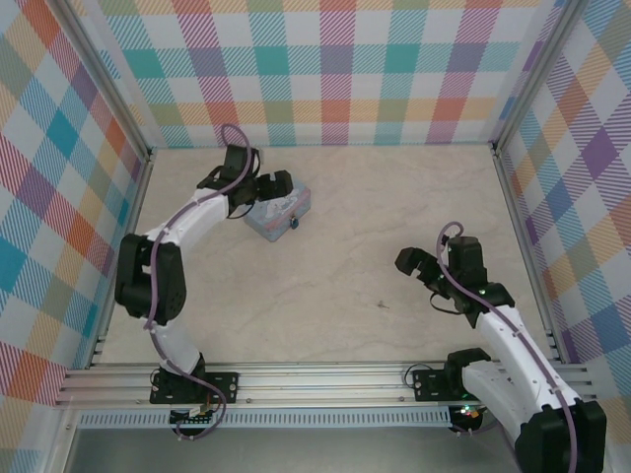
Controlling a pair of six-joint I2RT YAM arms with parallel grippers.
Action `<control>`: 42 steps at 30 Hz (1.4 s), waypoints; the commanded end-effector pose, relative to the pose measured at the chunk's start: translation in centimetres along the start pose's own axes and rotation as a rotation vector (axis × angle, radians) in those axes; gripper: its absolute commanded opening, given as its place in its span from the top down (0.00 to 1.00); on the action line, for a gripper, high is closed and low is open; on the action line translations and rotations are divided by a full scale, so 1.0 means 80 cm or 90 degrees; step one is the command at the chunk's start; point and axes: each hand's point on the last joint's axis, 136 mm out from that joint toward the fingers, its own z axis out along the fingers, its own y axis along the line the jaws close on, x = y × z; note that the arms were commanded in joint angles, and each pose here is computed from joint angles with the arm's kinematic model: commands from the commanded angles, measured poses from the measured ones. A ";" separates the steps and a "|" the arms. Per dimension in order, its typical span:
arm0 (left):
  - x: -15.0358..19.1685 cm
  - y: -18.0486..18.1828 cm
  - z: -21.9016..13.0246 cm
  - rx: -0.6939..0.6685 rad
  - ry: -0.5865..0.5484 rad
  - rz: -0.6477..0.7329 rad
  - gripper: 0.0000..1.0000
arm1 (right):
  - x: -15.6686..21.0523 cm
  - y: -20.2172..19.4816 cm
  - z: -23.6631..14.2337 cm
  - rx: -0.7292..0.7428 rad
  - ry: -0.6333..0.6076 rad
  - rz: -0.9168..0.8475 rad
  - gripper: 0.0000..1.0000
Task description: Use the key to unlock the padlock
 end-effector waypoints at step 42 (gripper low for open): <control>0.089 -0.118 0.067 0.261 0.250 0.341 0.14 | 0.010 0.007 0.003 0.037 0.037 -0.032 0.04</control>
